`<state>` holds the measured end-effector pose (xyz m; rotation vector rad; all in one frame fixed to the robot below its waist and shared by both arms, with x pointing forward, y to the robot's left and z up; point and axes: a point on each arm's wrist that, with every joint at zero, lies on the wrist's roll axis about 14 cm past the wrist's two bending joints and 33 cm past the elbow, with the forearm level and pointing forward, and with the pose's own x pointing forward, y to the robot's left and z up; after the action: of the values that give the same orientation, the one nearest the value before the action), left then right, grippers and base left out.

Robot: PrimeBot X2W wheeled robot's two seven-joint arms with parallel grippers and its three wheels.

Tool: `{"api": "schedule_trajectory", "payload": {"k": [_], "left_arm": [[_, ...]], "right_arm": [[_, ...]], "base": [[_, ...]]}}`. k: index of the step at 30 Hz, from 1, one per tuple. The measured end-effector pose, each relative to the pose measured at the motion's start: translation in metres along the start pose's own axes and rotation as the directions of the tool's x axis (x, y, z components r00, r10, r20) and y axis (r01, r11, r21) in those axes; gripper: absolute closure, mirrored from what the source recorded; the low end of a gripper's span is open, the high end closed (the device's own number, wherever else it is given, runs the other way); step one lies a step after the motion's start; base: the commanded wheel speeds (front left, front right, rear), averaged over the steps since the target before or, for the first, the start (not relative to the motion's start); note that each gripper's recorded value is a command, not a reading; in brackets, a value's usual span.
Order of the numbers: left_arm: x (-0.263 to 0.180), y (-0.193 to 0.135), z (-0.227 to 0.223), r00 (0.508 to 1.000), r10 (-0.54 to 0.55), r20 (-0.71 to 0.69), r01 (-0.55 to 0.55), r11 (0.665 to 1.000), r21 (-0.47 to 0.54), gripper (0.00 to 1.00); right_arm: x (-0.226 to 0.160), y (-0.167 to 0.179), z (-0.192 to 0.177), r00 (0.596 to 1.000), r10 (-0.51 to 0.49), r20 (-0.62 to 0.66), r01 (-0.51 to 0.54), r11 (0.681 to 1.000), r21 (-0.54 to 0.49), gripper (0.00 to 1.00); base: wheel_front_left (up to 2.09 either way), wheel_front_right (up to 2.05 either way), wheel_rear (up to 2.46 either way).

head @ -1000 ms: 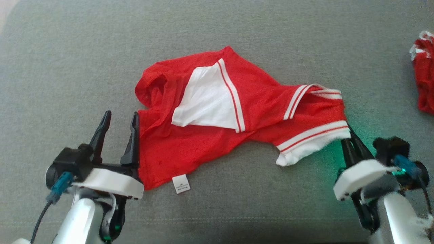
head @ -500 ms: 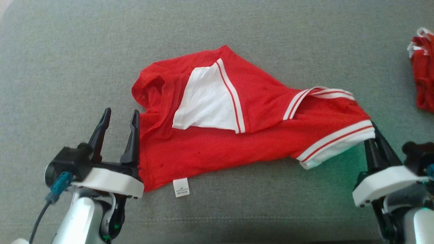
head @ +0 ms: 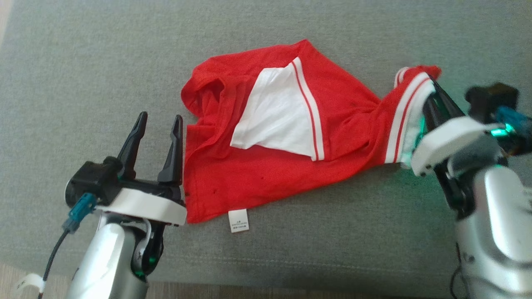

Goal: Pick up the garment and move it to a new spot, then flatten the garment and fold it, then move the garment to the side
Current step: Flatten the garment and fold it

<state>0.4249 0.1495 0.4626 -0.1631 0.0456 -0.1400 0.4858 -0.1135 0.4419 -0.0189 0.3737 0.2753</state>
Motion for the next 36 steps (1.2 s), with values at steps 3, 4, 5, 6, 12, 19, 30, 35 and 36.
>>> {"api": "schedule_trajectory", "payload": {"k": [3,4,5,6,12,19,30,35,36], "left_arm": [[0.002,0.002,-0.003,1.0,0.004,-0.007,-0.004,1.0,-0.006,0.0],[0.002,0.002,-0.004,1.0,0.003,-0.009,-0.003,1.0,-0.009,0.0],[0.002,0.002,-0.004,1.0,0.005,-0.01,-0.005,1.0,-0.008,0.0],[0.002,0.003,-0.004,1.0,0.005,-0.01,-0.005,1.0,-0.003,0.0],[0.004,0.001,-0.004,1.0,-0.002,-0.007,0.002,1.0,-0.002,0.0],[0.007,-0.004,0.001,1.0,-0.02,0.008,0.02,1.0,0.008,0.0],[-0.004,-0.011,0.005,0.999,-0.035,0.013,0.035,0.999,0.018,0.0],[-0.01,-0.008,0.011,0.999,-0.022,0.026,0.021,0.999,0.029,0.0],[-0.013,-0.007,0.012,1.0,-0.014,0.028,0.013,0.999,0.032,0.0]], "right_arm": [[0.02,0.012,-0.005,0.999,0.037,-0.023,-0.037,0.999,-0.002,1.0],[0.026,0.016,-0.007,0.998,0.05,-0.03,-0.05,0.999,-0.003,1.0],[0.031,0.021,-0.009,0.997,0.062,-0.036,-0.062,0.998,-0.002,1.0],[0.034,0.027,-0.011,0.996,0.077,-0.042,-0.077,0.997,-0.001,1.0],[0.038,0.047,-0.027,0.991,0.126,-0.049,-0.126,0.992,0.002,0.0],[0.013,0.055,-0.004,0.982,0.144,0.121,-0.152,0.986,0.066,0.0],[-0.05,0.001,0.005,0.976,-0.047,0.213,0.016,0.989,0.144,0.0],[-0.079,-0.026,0.007,0.961,-0.144,0.238,0.106,0.981,0.165,0.0],[-0.084,-0.029,0.006,0.959,-0.156,0.237,0.118,0.979,0.167,0.0]], "base": [[0.0,0.0,0.0],[0.0,0.0,0.0],[0.0,0.0,0.0],[0.0,0.0,0.0],[0.0,0.0,0.0],[0.0,0.0,0.0],[0.0,0.0,0.0],[0.0,0.0,0.0],[0.0,0.0,0.0]]}}
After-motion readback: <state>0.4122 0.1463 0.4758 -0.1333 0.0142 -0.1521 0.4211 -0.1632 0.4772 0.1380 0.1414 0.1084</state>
